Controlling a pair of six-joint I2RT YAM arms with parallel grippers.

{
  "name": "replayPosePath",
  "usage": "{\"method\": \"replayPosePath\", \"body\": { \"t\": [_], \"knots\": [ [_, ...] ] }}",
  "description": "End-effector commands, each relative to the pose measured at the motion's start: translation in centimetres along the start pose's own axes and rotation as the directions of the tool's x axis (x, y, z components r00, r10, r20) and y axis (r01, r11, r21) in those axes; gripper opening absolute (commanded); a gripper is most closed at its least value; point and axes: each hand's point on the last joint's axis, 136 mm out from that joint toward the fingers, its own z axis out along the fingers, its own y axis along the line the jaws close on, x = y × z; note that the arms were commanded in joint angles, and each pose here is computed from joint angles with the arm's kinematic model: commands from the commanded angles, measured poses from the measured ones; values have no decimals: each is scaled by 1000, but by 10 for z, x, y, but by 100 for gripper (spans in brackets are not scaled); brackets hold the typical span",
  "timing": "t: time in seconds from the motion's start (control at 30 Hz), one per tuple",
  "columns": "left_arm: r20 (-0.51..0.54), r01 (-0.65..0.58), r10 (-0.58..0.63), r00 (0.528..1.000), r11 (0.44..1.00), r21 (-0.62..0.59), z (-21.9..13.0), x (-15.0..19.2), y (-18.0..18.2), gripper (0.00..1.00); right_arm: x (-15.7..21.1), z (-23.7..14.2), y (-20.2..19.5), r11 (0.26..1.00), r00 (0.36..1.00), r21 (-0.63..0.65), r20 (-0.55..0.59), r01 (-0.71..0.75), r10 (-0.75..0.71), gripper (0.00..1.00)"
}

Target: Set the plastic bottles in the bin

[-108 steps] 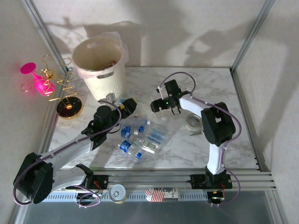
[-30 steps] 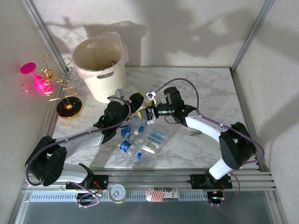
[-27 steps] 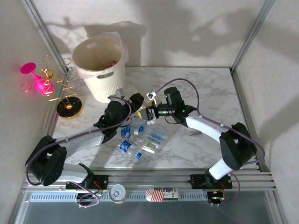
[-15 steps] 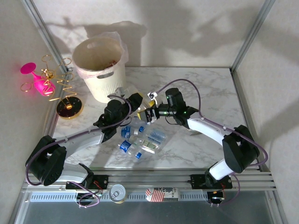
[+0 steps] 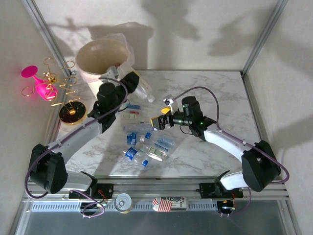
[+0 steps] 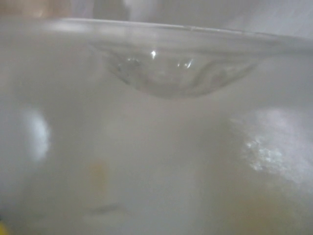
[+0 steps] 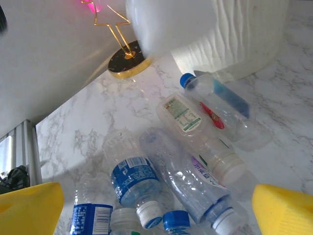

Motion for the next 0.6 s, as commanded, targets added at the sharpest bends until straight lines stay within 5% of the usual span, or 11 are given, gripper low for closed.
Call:
{"method": "replayPosePath", "body": {
  "t": [0.0,0.3,0.57],
  "knots": [
    [33,-53,52,998,998,31,12,-30,-12,42,-4,-5,-11,998,999,59,37,-4,2,99],
    [172,-158,164,971,986,-47,40,-122,-7,43,11,-3,-36,983,999,182,-4,-31,32,99],
    [278,-78,96,956,994,-76,37,-191,29,42,23,-4,-51,965,998,255,-21,-54,62,99]
  ]
}}
